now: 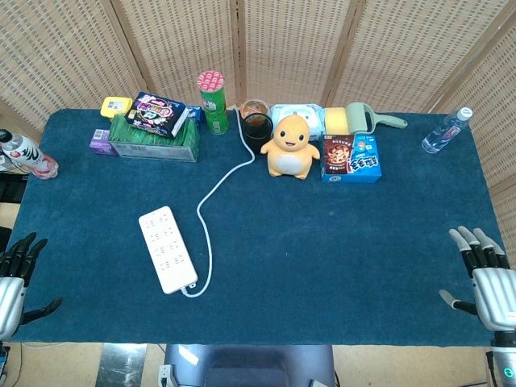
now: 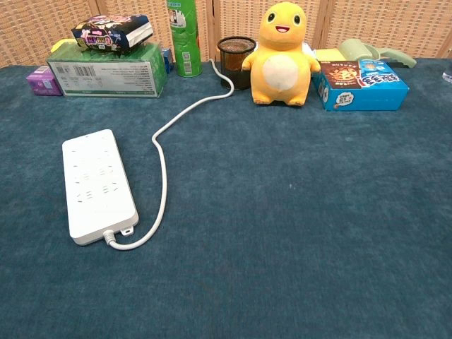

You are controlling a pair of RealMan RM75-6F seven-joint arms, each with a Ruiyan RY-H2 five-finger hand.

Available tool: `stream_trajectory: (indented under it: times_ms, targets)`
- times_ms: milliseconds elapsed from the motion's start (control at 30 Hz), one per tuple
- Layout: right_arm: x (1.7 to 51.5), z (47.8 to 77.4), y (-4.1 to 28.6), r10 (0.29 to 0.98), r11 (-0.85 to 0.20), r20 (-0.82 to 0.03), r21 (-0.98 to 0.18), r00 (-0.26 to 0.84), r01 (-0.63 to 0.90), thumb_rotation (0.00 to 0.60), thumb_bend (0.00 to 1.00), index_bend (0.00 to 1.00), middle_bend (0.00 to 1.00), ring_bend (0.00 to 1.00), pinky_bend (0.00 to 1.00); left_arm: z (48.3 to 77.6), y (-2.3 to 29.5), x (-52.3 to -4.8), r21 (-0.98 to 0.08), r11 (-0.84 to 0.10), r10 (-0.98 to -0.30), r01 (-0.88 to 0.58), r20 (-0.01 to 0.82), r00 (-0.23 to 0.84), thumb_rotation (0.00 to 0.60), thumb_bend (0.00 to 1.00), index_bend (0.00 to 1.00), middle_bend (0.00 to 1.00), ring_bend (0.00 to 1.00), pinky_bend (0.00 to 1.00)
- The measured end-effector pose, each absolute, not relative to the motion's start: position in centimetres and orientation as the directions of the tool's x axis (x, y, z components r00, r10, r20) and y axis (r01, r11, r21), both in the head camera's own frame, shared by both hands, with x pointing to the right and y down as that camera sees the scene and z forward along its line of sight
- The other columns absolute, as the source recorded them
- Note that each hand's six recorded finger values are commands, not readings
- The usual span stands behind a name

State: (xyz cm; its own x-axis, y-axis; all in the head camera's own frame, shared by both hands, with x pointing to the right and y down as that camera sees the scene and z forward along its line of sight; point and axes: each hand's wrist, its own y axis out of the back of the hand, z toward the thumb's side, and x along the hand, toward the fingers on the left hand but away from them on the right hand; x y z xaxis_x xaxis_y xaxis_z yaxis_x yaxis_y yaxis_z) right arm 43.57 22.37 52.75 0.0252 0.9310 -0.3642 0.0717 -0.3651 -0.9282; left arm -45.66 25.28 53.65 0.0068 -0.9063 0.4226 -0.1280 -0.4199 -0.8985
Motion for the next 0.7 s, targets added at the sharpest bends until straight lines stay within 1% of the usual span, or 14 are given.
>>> stream_trajectory:
  times_ms: [100,267,300,333,367,400,433,467,500,533,567,700]
  targets:
    - [43.6,52.7,22.3,0.935,-0.356,-0.355,-0.931,0.022,0.079,0.6,0.0,0.04,0.02,0.0,0.02,53.8,25.4,-45.8,-0.89,-0.439,-0.896,-0.119,0.443,-0.007,0.6,0.05,0.0,0.0,0.0,0.11]
    - [43.7,52.6,22.3,0.936,-0.351,-0.351,-0.933,0.02,0.081,0.6,0.0,0.04,0.02,0.0,0.01,53.8,25.4,-45.7,-0.888,-0.446,-0.893,-0.115,0.45,-0.011,0.6,0.07,0.0,0.0,0.0,0.11]
    - [43.7,52.6,22.4,0.936,-0.351,-0.351,-0.933,0.019,0.08,0.6,0.0,0.04,0.02,0.0,0.01,53.8,25.4,-45.7,-0.888,-0.446,-0.893,-0.116,0.45,-0.01,0.6,0.08,0.0,0.01,0.0,0.11]
    - [43.7,52.6,22.4,0.936,-0.351,-0.351,-0.933,0.019,0.081,0.6,0.0,0.04,0.02,0.0,0.01,53.7,25.4,-45.6,-0.888,-0.445,-0.893,-0.117,0.449,-0.009,0.6,0.09,0.0,0.06,0.04,0.11]
    - [43.7,52.6,22.4,0.936,-0.351,-0.351,-0.933,0.018,0.083,0.6,0.0,0.04,0.02,0.0,0.01,53.7,25.4,-45.5,-0.888,-0.445,-0.894,-0.119,0.449,-0.008,0.6,0.11,0.0,0.23,0.17,0.17]
    - [43.7,52.6,22.4,0.936,-0.351,-0.351,-0.932,0.017,0.085,0.6,0.0,0.04,0.02,0.0,0.01,53.7,25.4,-45.5,-0.888,-0.444,-0.894,-0.124,0.448,-0.007,0.6,0.13,0.0,0.48,0.39,0.33]
    - [43.8,52.6,22.4,0.936,-0.352,-0.351,-0.932,0.016,0.085,0.6,0.0,0.04,0.02,0.0,0.01,53.7,25.4,-45.4,-0.888,-0.442,-0.895,-0.129,0.446,-0.005,0.6,0.15,0.0,0.65,0.57,0.47]
    - [43.8,52.6,22.4,0.936,-0.352,-0.352,-0.932,0.015,0.085,0.6,0.0,0.04,0.02,0.0,0.0,53.7,25.3,-45.3,-0.888,-0.44,-0.896,-0.136,0.444,-0.002,0.6,0.18,0.0,0.85,0.78,0.7]
    - [43.8,52.6,22.4,0.935,-0.353,-0.353,-0.932,0.014,0.085,0.6,0.0,0.04,0.02,0.0,0.0,53.7,25.3,-45.2,-0.887,-0.437,-0.897,-0.148,0.442,0.001,0.6,0.21,0.0,0.95,0.91,0.88]
    - [43.8,52.7,22.4,0.935,-0.355,-0.355,-0.931,0.013,0.086,0.6,0.0,0.04,0.02,0.0,0.0,53.7,25.2,-45.1,-0.886,-0.436,-0.897,-0.16,0.442,0.002,0.6,0.23,0.0,0.98,0.96,0.95]
    - [43.8,52.7,22.4,0.934,-0.356,-0.356,-0.931,0.013,0.085,0.6,0.0,0.04,0.02,0.0,0.0,53.9,25.2,-45.0,-0.882,-0.438,-0.896,-0.173,0.444,0.005,0.6,0.25,0.0,1.0,0.99,0.99]
    - [43.8,52.7,22.3,0.934,-0.357,-0.357,-0.93,0.012,0.087,0.6,0.0,0.04,0.02,0.0,0.0,55.2,25.3,-44.0,-0.845,-0.486,-0.87,-0.223,0.49,0.041,0.6,0.36,0.0,1.0,1.0,1.0]
